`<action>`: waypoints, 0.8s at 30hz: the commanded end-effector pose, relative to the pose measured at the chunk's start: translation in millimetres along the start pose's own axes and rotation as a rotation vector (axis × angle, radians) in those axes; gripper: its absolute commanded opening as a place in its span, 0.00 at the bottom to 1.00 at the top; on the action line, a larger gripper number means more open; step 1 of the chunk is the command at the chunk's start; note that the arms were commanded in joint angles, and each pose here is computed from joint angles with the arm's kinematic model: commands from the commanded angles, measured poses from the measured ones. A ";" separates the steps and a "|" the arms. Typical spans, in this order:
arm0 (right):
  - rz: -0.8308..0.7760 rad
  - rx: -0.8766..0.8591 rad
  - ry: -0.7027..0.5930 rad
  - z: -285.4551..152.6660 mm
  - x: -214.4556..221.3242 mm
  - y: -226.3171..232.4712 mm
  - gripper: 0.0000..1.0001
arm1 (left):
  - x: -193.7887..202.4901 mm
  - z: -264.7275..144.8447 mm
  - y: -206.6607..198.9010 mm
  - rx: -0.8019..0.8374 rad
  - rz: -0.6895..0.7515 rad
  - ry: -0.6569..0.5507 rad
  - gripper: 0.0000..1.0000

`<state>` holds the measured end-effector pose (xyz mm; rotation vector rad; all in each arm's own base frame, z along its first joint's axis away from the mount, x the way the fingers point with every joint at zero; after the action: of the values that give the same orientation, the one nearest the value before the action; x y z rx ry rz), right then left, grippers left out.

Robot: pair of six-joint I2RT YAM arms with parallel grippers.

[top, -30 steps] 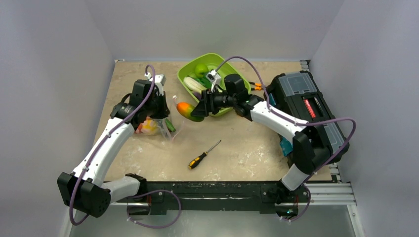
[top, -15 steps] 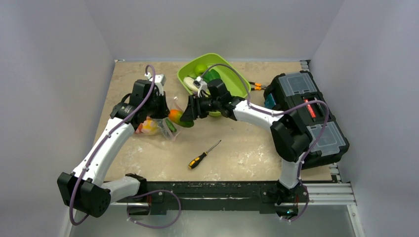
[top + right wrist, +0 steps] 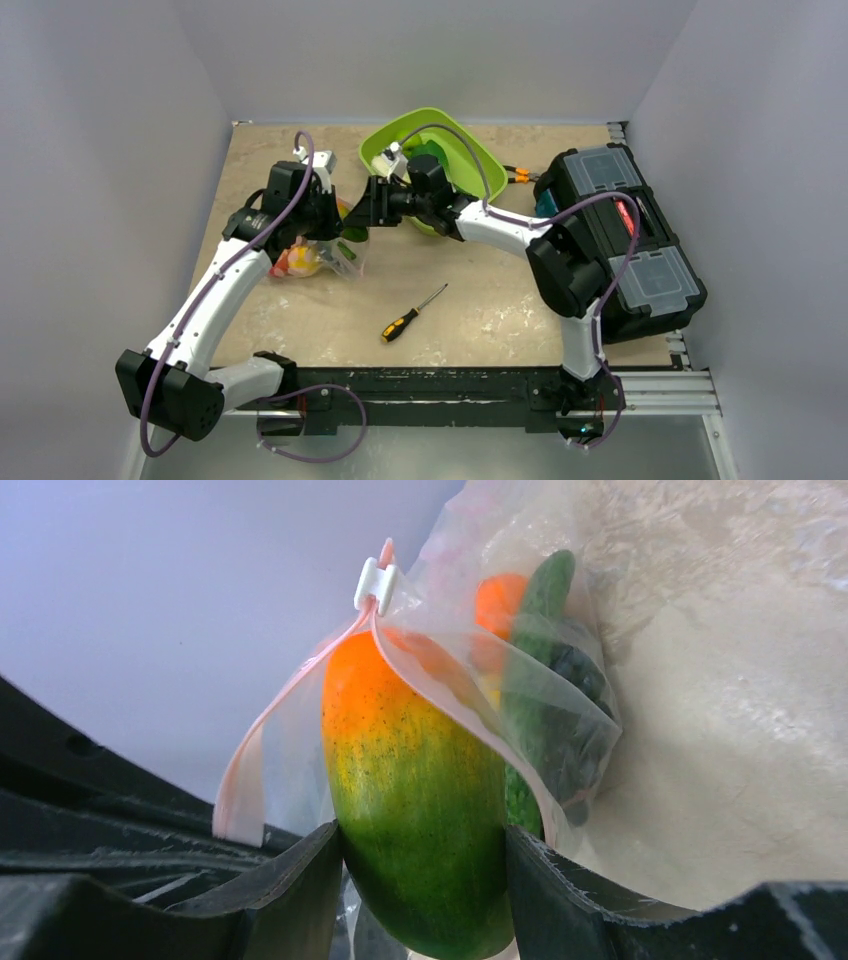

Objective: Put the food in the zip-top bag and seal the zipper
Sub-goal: Place the fake fruit in the zipper food storage bag.

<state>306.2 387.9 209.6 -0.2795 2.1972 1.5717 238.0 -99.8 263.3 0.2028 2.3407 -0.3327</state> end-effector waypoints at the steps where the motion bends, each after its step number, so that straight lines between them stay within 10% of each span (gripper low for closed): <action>1: -0.013 -0.118 -0.038 10.7 -9.6 36.0 0.00 | -9.9 -13.0 -6.9 0.049 0.026 -0.074 0.00; 24: -0.014 -0.118 -0.001 34.9 9.6 31.7 0.14 | -11.5 -26.8 -3.9 0.017 0.028 -0.143 0.00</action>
<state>294.9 420.9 201.2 -0.2866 2.1982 1.6513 228.0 -95.3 278.3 0.1942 2.2759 -0.3327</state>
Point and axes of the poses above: each gripper's point midway between its finger pads, its own z axis out along the fingers, its own y axis along the line the jaws close on, x = y × z, the point moved 8 cm from there along -z, back along the fingers, and after that the axes turned 7 degrees about z, right-handed, at the moved point
